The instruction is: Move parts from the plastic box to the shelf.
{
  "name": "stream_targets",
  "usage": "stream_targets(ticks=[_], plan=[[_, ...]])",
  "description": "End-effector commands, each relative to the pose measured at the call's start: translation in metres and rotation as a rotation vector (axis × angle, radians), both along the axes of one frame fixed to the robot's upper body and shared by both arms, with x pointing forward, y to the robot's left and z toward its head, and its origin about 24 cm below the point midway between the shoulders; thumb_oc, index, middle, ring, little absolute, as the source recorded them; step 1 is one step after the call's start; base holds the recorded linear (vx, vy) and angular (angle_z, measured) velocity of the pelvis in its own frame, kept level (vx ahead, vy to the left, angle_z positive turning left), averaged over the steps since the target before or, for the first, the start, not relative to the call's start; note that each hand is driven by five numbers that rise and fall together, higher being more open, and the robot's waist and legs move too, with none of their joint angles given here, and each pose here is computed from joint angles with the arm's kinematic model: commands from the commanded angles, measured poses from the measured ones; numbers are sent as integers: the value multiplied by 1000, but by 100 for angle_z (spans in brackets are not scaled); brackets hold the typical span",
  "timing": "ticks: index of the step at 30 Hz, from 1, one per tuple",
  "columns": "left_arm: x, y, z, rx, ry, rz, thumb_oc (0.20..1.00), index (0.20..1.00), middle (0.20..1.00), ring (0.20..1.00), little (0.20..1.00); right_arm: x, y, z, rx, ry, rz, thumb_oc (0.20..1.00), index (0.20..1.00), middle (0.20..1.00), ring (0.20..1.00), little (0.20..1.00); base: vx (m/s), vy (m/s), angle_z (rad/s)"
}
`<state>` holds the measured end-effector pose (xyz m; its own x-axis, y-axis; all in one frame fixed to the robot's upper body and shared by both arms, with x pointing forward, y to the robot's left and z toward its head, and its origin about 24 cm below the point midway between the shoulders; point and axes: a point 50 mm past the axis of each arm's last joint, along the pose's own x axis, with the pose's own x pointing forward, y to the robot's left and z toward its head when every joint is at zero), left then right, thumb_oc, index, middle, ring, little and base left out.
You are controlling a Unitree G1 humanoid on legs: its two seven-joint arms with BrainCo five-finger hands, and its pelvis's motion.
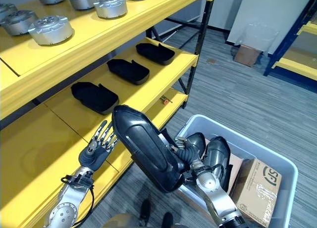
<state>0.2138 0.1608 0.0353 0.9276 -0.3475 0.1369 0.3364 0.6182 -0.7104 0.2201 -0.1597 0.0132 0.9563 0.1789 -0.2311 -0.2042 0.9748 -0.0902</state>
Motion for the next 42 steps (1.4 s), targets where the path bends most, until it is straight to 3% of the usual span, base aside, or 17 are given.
stream_targets(ticks=[1, 9, 17, 22, 28, 42], plan=[[4, 1, 28, 32, -169, -25, 1000, 1000, 1000, 1000, 1000, 22, 9, 36, 112, -219, 24, 200, 200, 200, 200, 200, -55, 38, 192], [6, -1, 22, -42, -95, 5, 1000, 1000, 1000, 1000, 1000, 31, 23, 40, 116, -214, 86, 200, 200, 200, 200, 200, -29, 204, 30], [5, 12, 19, 53, -93, 67, 1000, 1000, 1000, 1000, 1000, 29, 24, 38, 177, -163, 81, 200, 200, 200, 200, 200, -160, 565, 78], [2, 12, 21, 91, -102, 35, 1000, 1000, 1000, 1000, 1000, 28, 32, 32, 209, -115, 43, 200, 200, 200, 200, 200, -83, 174, 52], [0, 7, 18, 132, -102, -47, 1000, 1000, 1000, 1000, 1000, 22, 19, 28, 250, -104, -35, 200, 200, 200, 200, 200, 17, -13, 72], [-8, 9, 18, 73, -74, 41, 1000, 1000, 1000, 1000, 1000, 39, 25, 18, 209, -48, -47, 200, 200, 200, 200, 200, -26, -157, 38]])
